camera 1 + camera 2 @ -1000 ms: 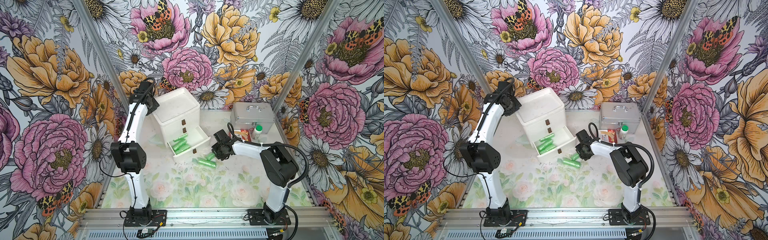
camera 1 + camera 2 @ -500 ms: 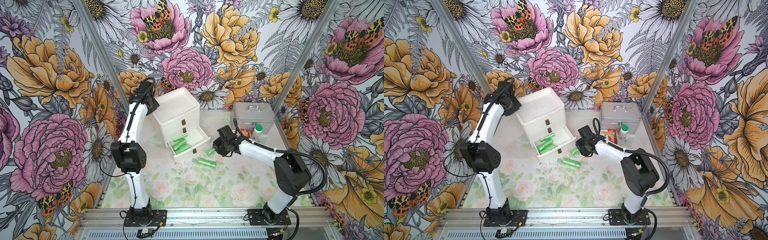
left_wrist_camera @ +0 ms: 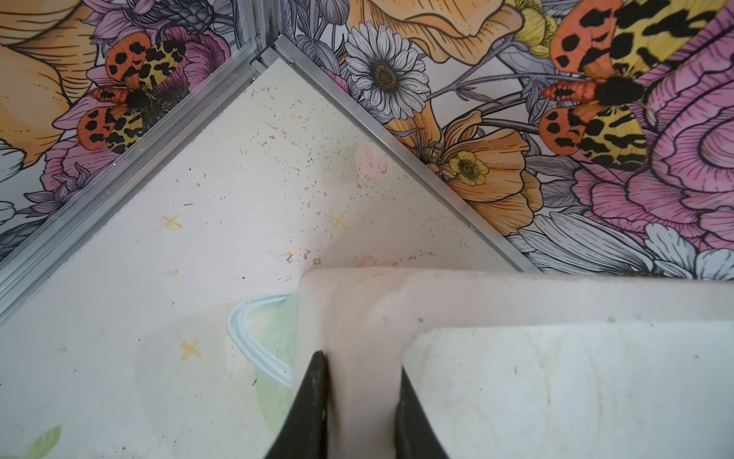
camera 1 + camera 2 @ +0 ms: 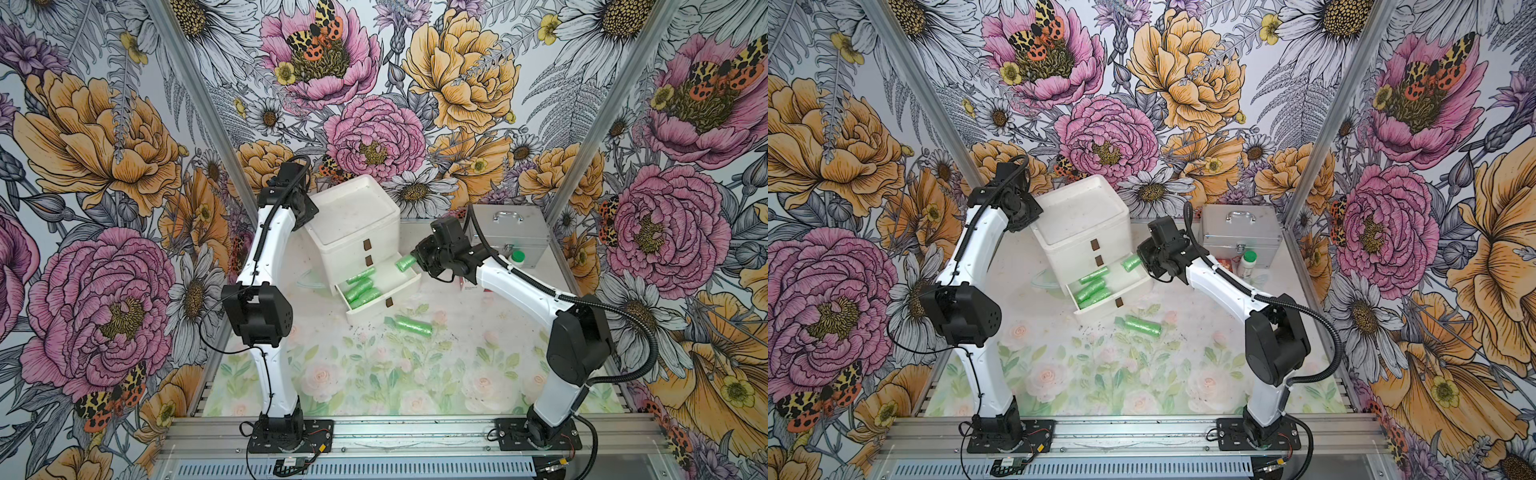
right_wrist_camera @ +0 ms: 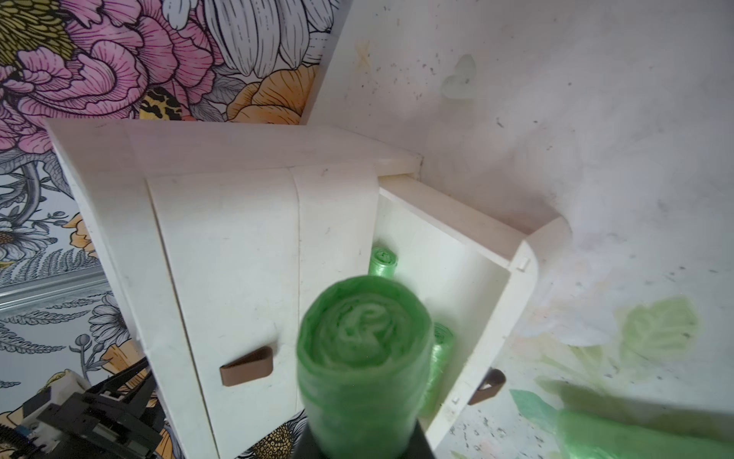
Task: Sort the rolls of trash bags by color and place them into the drawer
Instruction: Place the roll of trash bags in the drawer.
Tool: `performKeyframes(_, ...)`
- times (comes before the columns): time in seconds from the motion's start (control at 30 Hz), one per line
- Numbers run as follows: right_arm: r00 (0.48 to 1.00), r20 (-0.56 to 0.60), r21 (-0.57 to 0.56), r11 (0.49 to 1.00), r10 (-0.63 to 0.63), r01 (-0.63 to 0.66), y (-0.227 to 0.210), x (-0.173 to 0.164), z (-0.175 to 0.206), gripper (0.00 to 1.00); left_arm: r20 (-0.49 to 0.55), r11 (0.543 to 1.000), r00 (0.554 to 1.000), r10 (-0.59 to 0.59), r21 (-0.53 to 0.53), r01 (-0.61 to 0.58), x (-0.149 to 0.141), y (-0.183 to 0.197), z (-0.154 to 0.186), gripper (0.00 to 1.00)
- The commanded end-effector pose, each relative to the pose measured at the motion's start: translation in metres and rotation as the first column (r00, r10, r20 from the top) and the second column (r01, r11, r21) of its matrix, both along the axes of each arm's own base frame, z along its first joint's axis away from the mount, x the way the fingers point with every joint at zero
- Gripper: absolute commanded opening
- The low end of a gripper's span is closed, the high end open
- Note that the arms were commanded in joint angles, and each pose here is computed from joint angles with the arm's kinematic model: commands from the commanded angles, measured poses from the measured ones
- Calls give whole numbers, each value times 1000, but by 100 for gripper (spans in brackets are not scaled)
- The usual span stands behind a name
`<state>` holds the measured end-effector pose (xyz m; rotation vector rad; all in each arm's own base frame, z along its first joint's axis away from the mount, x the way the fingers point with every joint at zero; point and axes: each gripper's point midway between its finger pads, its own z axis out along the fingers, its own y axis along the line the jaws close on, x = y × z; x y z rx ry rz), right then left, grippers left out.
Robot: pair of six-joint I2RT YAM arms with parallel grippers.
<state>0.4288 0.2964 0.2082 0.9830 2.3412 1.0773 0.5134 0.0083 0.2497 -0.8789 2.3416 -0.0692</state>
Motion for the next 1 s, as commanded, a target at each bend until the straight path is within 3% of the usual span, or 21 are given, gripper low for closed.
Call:
performKeyframes(0.0,999,14,12,999,32,-33,20,9,3,17,-239,910,961,-136,-414,25,-13,-100,-94,0)
performKeyframes(0.43,992,-81,45,994,99,-95,71,12,-39,18,-237,910,961,-140,-414,31,-14,-101,-92,0)
performKeyframes(0.83,988,-130,23,997,79,-76,77,26,-75,19,-231,911,963,-137,-411,31,-17,-98,-87,0)
performKeyframes(0.9,988,-133,25,997,78,-75,77,29,-77,22,-229,911,964,-134,-412,29,-17,-96,-86,0)
performKeyframes(0.97,988,-132,31,996,86,-83,79,31,-77,33,-227,912,965,-131,-410,27,-17,-94,-85,0)
